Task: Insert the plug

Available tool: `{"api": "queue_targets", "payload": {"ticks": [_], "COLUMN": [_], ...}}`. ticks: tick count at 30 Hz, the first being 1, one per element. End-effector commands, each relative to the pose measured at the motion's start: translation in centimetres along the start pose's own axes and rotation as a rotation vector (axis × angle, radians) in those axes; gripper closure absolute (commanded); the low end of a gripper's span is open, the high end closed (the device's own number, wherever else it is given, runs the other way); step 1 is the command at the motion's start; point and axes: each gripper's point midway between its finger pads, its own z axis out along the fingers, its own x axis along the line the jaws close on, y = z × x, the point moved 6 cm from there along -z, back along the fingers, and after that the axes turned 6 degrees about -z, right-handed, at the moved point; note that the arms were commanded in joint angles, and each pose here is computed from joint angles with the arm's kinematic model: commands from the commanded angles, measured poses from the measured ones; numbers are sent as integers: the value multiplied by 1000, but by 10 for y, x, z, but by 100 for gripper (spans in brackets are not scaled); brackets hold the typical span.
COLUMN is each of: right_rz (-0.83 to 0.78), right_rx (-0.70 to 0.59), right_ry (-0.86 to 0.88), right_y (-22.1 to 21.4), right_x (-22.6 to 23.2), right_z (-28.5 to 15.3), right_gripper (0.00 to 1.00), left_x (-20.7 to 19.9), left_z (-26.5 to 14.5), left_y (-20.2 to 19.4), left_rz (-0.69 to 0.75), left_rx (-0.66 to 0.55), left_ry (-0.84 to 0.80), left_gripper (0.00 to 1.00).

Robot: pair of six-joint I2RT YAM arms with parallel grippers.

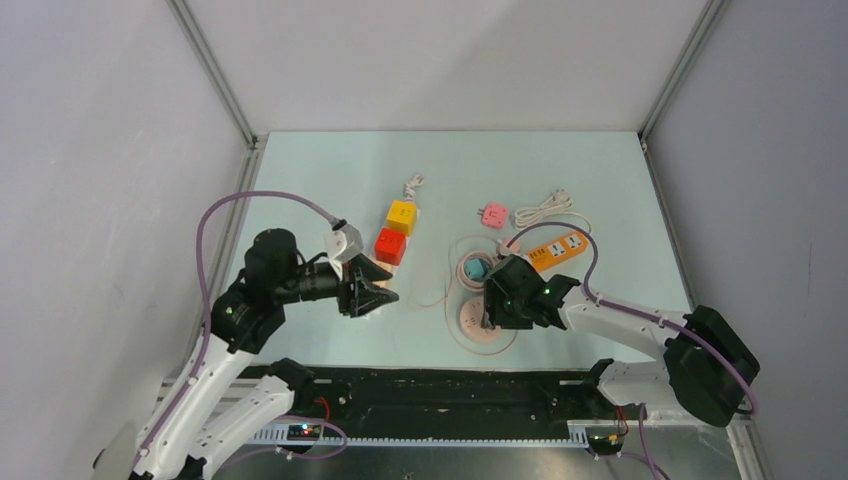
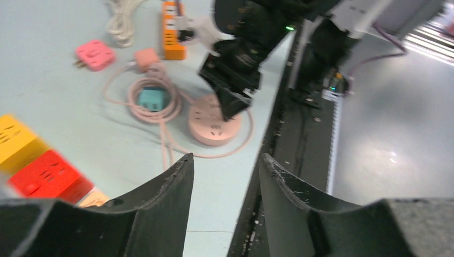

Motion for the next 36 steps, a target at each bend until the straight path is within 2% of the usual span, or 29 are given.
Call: {"api": "queue_targets", "payload": {"ticks": [1,7,9,11,12,13,18,20,23,25,27,29,32,35,36], "right_rz": [-9,-56,-68,-61,-58,-53,0,28,52,55,40,17,-12,-24,-23], "right_rx": [-34,3,1,-33,-46,-103,-297,-354,-362,-350,-329,-305,-268,-211,-209], "right_ry": [185,345,311,221,180,156,151,137,88,48,34,31,35,13,11], "right_y": [13,16,21,32,37,47,88,102,119,131,140,147,150,147,148], "right_x": [40,71,74,70,67,63,47,35,16,6,2,5,16,22,24], "right_z": [-4,-1,0,-6,-13,-22,-66,-76,-75,-68,-62,-54,-35,-9,-6], "right_gripper": [42,54,54,50,45,42,19,17,20,28,47,52,51,38,36], "left_x": [26,45,48,50,51,54,61,66,69,70,71,71,70,70,70], "left_z": [-5,-11,-12,-14,-15,-16,-23,-24,-25,-24,-22,-21,-17,-14,-14], "left_y": [11,15,15,15,16,16,16,15,15,14,13,13,13,12,11], "left_rz": [-53,-109,-116,-124,-125,-129,-150,-163,-182,-190,-198,-201,-205,-212,-212], "left_rx": [-120,-172,-175,-183,-187,-194,-219,-225,-228,-224,-216,-212,-199,-187,-185], "left_ry": [275,457,480,510,520,548,638,673,694,694,688,680,652,637,635], "left_gripper": [44,38,37,35,33,31,24,23,21,21,21,21,21,21,21]}}
